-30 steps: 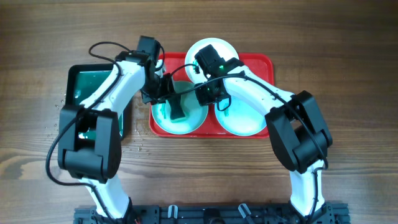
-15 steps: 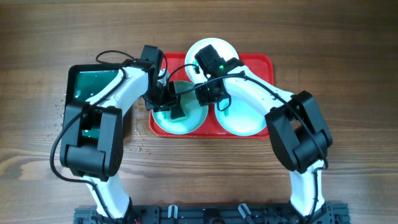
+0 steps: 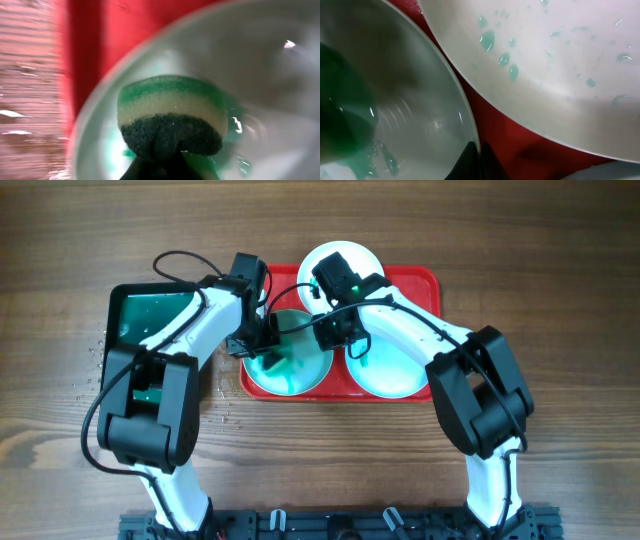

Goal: Clean dirty plates on tray and stack at the side
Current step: 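Scrub the held plate with the sponge in the left gripper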

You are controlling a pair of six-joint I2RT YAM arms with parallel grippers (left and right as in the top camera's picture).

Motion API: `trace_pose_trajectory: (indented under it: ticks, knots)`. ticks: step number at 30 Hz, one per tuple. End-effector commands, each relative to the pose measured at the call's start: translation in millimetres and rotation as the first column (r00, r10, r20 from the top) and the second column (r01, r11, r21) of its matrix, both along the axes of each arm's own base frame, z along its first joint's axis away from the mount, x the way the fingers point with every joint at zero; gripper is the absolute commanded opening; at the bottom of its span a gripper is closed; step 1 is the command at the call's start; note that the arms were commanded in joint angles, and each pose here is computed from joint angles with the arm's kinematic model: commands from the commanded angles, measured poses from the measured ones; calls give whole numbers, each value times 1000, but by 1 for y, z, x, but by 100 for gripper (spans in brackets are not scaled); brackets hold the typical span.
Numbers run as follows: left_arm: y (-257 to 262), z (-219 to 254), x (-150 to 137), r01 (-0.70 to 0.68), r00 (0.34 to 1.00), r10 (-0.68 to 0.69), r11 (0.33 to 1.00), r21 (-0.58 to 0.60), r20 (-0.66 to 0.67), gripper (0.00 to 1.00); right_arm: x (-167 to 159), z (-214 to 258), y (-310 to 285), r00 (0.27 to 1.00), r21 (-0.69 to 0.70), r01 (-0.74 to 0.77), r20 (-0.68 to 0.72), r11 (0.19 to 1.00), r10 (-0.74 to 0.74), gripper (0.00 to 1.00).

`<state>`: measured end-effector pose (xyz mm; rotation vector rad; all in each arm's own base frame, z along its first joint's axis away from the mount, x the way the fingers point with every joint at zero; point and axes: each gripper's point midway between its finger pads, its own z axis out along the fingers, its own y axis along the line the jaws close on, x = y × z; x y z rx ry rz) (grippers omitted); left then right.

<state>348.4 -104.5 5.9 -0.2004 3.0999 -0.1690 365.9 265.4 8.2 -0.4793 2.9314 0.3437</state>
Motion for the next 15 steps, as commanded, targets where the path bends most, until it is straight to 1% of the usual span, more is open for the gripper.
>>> trace_pose_trajectory:
  ticks: [1, 5, 7, 10, 11, 13, 15]
  knots:
    - [50, -3, 8, -25, 999, 14, 967, 255, 44, 4, -3, -13, -5, 1000, -28, 10, -21, 1000, -11, 5]
    - [47, 13, 17, -38, 996, 16, 970, 242, 91, 4, -5, -13, -6, 1000, -33, 10, -29, 999, -11, 5]
    - [45, 26, 21, -72, 991, 44, 973, 221, 128, 4, -6, -13, -7, 999, -36, 10, -33, 999, -11, 5]
    - [16, 35, 18, -45, 992, 38, 998, 52, 118, 4, -6, -13, -7, 999, -36, 10, -32, 999, -11, 5]
    - [0, 35, 15, -29, 995, 32, 999, -37, 94, 4, -6, -13, -7, 999, -36, 10, -32, 999, -11, 5]
    - [-22, 35, 8, -1, 998, 11, 987, -162, 58, 4, -6, -13, -7, 999, -36, 10, -32, 999, -12, 5]
    - [-33, 31, 3, 10, 999, -1, 976, -219, 41, 4, -6, -13, -6, 999, -35, 10, -32, 999, -12, 5]
